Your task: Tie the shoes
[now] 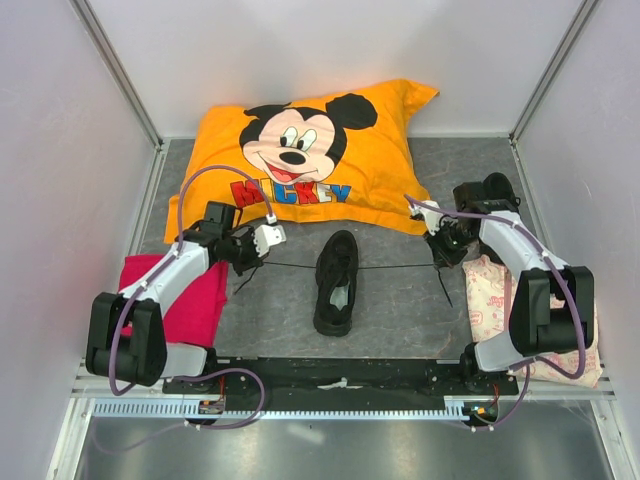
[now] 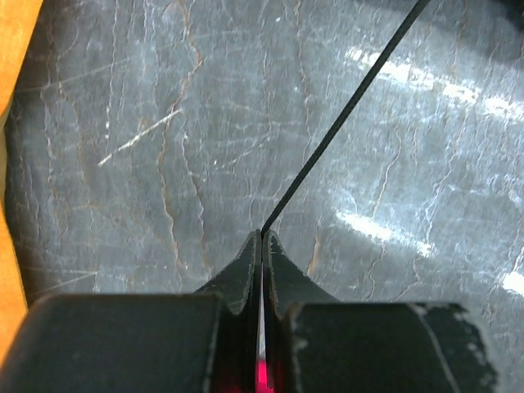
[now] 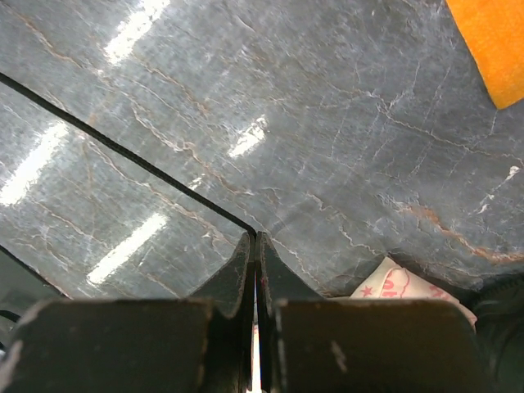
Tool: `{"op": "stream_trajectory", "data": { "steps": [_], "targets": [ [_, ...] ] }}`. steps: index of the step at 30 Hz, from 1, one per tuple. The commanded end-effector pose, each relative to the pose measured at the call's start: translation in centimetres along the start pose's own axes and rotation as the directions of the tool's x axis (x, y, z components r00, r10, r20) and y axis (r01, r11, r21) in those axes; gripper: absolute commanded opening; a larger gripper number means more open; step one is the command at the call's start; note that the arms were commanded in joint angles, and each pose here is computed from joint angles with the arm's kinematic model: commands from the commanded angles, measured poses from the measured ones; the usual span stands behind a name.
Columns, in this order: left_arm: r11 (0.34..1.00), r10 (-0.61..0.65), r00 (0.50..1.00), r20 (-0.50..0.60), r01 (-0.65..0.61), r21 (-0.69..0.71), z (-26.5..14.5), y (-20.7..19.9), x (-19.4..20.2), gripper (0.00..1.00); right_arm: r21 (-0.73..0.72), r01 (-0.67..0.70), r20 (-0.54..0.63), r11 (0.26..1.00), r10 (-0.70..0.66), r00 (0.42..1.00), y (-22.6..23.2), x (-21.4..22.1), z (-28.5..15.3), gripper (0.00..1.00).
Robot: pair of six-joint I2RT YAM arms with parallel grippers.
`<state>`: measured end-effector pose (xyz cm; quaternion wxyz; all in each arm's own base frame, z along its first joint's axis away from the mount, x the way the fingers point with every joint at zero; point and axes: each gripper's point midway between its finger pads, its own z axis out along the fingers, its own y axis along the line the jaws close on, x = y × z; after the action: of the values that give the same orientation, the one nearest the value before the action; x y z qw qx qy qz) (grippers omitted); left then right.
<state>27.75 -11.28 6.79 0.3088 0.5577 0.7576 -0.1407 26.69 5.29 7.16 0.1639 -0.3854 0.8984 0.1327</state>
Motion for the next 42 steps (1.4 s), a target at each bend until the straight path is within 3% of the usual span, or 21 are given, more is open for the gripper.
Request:
{"op": "stream_trajectory", "data": {
  "steps": [1,5,15,18,21,22,23,26,29,30,35,37,40,42],
  "targets": [
    [0.998,0.045,0.997,-0.068,-0.049,-0.046,-1.2,0.7,2.0,0.01,0.083,0.031,-0.057,0.996,-0.026,0.998,-3.0,1.4,0.1,0.0],
    [0.998,0.059,0.998,-0.017,-0.059,-0.007,-0.9,-0.2,0.9,0.02,0.012,0.044,-0.014,0.999,-0.044,0.999,-1.7,-0.3,1.4,0.0],
    [0.995,0.082,0.992,-0.092,-0.076,0.061,3.1,-0.9,0.1,0.02,-0.103,0.051,-0.002,0.993,-0.051,0.999,1.7,-1.4,4.8,0.01],
    [0.995,0.082,0.993,-0.09,-0.076,0.065,4.0,-0.7,-0.5,0.09,-0.133,0.051,0.004,0.99,-0.051,0.999,2.2,-2.0,5.3,0.14],
    [0.995,0.081,0.993,-0.089,-0.075,0.069,4.7,-0.6,-1.1,0.22,-0.164,0.051,0.03,0.985,-0.047,0.998,2.7,-3.0,5.3,0.36],
    [0.995,0.076,0.993,-0.088,-0.07,0.065,4.8,-0.4,-1.3,0.33,-0.172,0.049,0.049,0.984,-0.041,0.998,2.9,-3.4,5.0,0.51],
    [0.997,0.06,0.994,-0.091,-0.055,0.054,4.7,-0.2,-1.5,0.38,-0.169,0.054,0.063,0.984,-0.044,0.997,2.8,-3.9,4.5,0.58],
    [0.998,0.064,0.997,-0.032,-0.063,0.021,3.0,0.5,-3.6,0.52,-0.152,0.07,0.125,0.986,-0.051,0.991,3.0,-5.8,2.3,0.71],
    [0.995,0.099,0.992,0.079,-0.098,-0.026,-0.1,0.7,-6.8,0.6,-0.103,0.092,0.243,0.99,-0.065,0.968,2.7,-8.7,-1.3,0.85],
    [0.994,0.11,0.988,0.105,-0.106,-0.04,-0.8,0.6,-7.5,0.61,-0.088,0.094,0.272,0.992,-0.067,0.96,2.8,-9.4,-2.3,0.95],
    [0.984,0.17,0.949,0.266,-0.148,-0.102,-5.1,-0.5,-11.7,0.62,0.062,0.16,0.502,0.985,-0.17,0.848,3.5,-14.4,-9.8,0.98],
    [0.978,0.196,0.929,0.313,-0.163,-0.128,-6.6,-1.2,-12.6,0.64,0.082,0.106,0.591,0.991,-0.135,0.796,4.2,-15.7,-12.1,0.98],
    [0.976,0.218,0.911,0.349,-0.193,-0.106,-6.5,-2.5,-12.7,0.74,0.092,0.067,0.7,0.993,-0.112,0.705,4.4,-17.3,-12.9,0.98],
    [0.966,0.259,0.899,0.353,-0.25,-0.07,-5.7,-3.6,-12.6,0.76,0.087,0.121,0.713,0.989,-0.146,0.685,4.9,-17.7,-12.7,0.98]
  ]
}}
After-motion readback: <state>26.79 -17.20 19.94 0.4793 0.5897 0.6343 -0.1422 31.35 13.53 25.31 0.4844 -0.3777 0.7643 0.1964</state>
